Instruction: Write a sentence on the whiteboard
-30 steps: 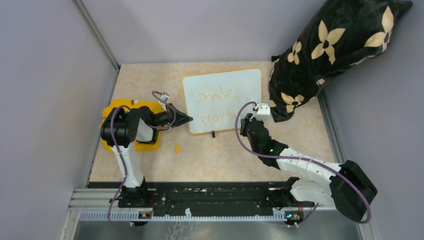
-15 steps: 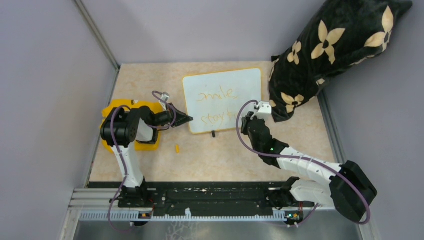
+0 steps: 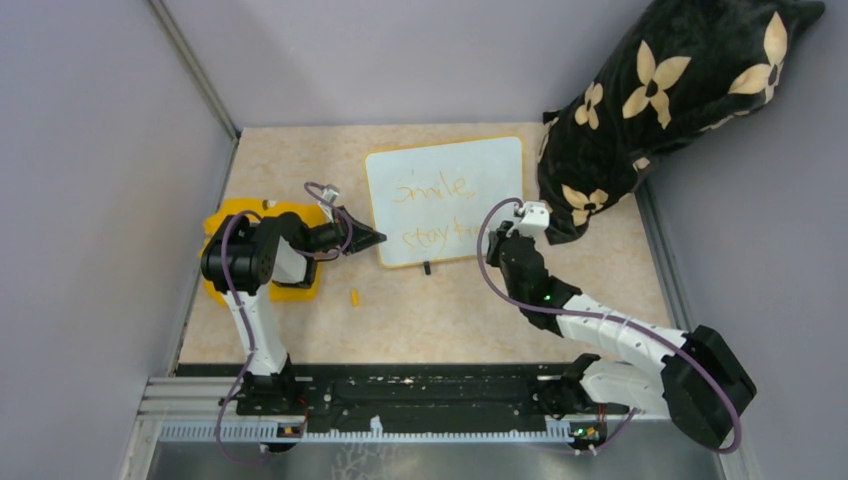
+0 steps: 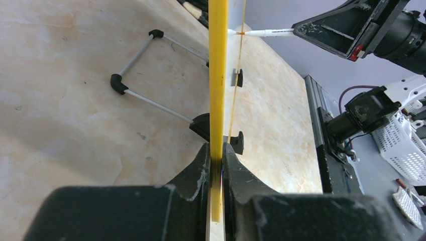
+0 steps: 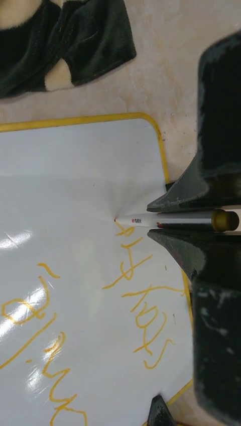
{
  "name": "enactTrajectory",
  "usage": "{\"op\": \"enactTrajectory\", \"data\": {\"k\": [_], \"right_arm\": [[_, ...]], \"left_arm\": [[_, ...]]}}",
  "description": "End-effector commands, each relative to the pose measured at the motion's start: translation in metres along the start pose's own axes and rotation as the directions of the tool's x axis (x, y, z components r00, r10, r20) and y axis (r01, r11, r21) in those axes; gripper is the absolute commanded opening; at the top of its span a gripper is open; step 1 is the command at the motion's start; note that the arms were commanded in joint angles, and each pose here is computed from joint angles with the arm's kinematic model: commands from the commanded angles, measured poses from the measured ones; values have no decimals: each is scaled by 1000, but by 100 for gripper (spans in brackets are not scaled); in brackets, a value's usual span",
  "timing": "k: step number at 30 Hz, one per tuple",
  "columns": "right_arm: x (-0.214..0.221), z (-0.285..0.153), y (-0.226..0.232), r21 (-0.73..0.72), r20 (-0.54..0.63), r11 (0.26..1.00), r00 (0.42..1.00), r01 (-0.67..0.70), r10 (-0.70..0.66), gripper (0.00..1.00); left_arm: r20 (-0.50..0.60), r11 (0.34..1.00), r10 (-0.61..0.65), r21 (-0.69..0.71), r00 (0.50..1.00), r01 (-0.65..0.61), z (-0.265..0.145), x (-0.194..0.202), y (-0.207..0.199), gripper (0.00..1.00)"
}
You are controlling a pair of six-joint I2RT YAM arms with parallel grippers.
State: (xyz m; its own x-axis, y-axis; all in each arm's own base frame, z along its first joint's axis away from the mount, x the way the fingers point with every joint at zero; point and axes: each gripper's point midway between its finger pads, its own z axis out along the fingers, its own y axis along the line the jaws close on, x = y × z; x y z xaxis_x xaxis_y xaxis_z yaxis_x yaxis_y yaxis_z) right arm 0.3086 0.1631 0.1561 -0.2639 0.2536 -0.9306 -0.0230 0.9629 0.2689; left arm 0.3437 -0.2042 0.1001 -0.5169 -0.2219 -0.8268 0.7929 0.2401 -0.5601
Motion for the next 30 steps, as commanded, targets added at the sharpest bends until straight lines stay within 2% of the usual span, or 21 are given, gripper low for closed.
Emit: {"op": "enactTrajectory", "data": {"k": [1, 20, 30], "right_arm": [[-24, 0, -2, 23, 57, 999, 998, -39, 37, 0], [6, -9, -16, 29, -17, 999, 999, -33, 34, 0], [-52, -18, -7, 14, 115, 997, 990, -80, 78, 0]], "left_arm": [[12, 999, 42, -4, 999, -42, 2, -5, 3, 0], [11, 999, 41, -4, 999, -41, 3, -4, 3, 0], [10, 999, 43, -2, 999, -43, 3, -4, 3, 0]]}}
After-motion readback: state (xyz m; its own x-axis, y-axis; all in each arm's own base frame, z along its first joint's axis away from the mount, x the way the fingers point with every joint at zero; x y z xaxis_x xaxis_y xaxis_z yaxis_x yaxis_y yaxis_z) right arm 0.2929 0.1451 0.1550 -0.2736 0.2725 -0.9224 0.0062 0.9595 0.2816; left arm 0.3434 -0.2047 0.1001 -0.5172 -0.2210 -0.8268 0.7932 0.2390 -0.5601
